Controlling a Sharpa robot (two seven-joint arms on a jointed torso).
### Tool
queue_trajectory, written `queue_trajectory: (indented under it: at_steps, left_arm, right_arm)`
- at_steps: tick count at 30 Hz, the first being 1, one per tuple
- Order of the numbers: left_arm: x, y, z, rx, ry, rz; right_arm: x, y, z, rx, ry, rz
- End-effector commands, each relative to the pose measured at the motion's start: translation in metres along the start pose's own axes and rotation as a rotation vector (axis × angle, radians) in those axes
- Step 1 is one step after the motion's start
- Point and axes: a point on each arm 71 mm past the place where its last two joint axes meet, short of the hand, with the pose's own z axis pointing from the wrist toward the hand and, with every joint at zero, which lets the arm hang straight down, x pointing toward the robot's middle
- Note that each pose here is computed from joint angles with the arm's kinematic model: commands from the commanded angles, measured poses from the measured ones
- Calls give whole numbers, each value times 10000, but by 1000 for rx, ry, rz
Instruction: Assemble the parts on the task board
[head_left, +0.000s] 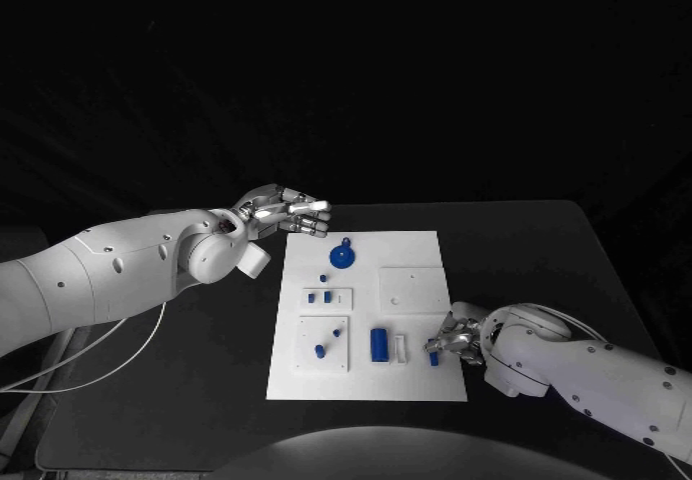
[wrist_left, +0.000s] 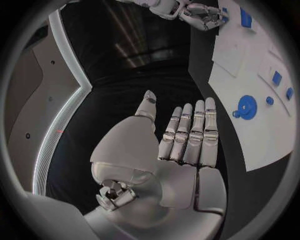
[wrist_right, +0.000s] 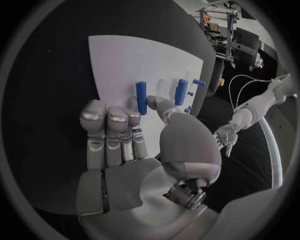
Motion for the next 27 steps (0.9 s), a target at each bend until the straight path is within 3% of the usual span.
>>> queue_trajectory:
  at_steps: [1, 8, 18, 27]
  left_arm:
    - [53, 5, 18, -13, 28, 18]
    - [61, 19, 21, -32, 40, 21]
    - [96, 39, 29, -62, 68, 7]
    - [118, 55, 32, -84, 92, -6]
  right_arm:
    - [113, 19, -14, 10, 96, 110]
    - [113, 145, -76, -36, 111, 129]
    - [121, 328, -105, -92, 93, 120]
    - [99, 406, -61, -95, 101, 98]
